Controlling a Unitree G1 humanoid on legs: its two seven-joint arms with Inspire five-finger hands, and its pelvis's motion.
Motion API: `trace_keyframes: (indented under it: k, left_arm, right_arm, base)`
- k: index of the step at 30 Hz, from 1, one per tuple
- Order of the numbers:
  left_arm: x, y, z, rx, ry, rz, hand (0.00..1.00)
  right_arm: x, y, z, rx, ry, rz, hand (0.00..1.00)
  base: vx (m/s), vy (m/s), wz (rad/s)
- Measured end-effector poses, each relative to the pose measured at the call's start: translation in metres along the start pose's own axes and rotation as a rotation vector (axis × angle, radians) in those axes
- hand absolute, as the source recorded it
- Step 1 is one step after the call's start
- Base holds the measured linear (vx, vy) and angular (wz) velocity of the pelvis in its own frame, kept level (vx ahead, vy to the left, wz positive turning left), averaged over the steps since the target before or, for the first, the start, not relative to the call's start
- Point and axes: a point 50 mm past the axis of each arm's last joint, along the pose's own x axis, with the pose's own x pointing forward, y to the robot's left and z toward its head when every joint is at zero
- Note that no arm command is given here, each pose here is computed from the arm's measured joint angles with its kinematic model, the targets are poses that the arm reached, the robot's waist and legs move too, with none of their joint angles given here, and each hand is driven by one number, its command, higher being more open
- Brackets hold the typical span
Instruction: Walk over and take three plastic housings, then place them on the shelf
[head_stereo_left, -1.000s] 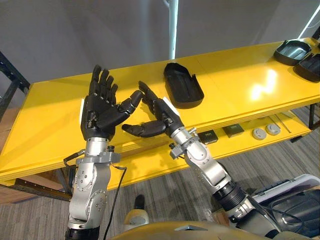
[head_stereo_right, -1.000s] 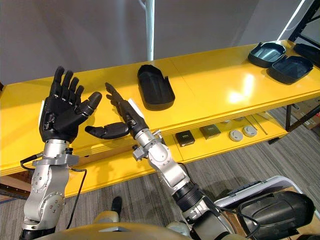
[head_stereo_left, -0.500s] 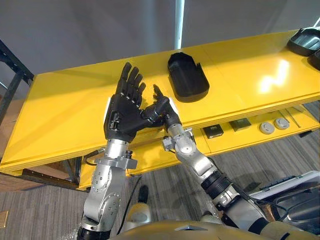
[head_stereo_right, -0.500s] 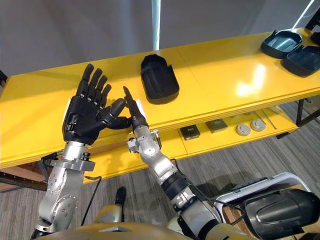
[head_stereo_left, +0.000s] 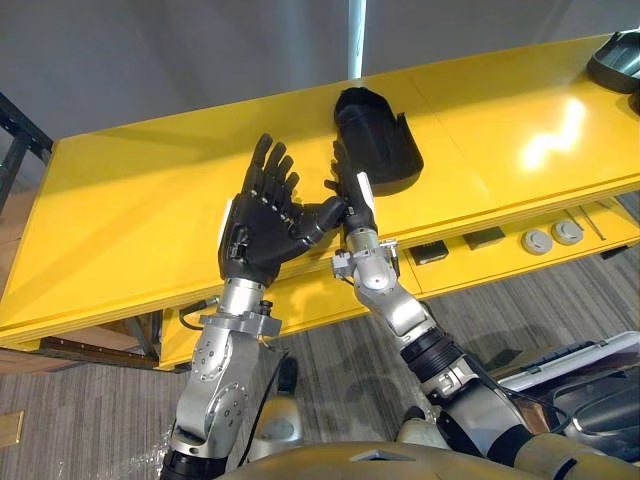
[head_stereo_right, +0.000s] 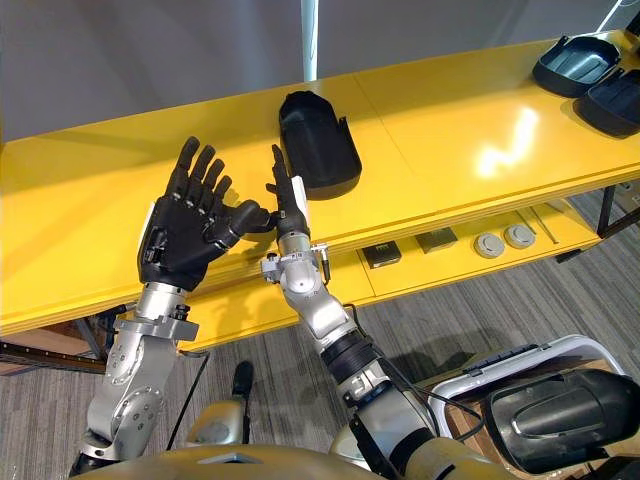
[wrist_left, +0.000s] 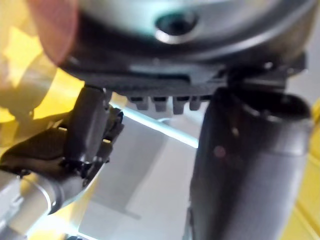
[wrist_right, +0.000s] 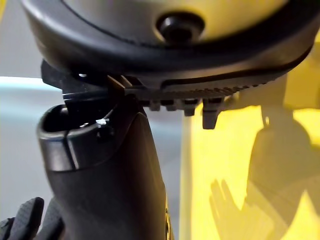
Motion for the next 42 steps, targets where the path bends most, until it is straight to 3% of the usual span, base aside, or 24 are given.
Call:
trace_keyframes:
  k: [42]
  left_arm:
    - [-0.001, -0.004, -0.012, -0.021, 0.05, 0.005, 1.0]
  right_arm:
    - [-0.004, -0.007, -0.008, -0.011, 0.02, -0.048, 1.0]
  base:
    - [-0.01, -0.001, -0.01]
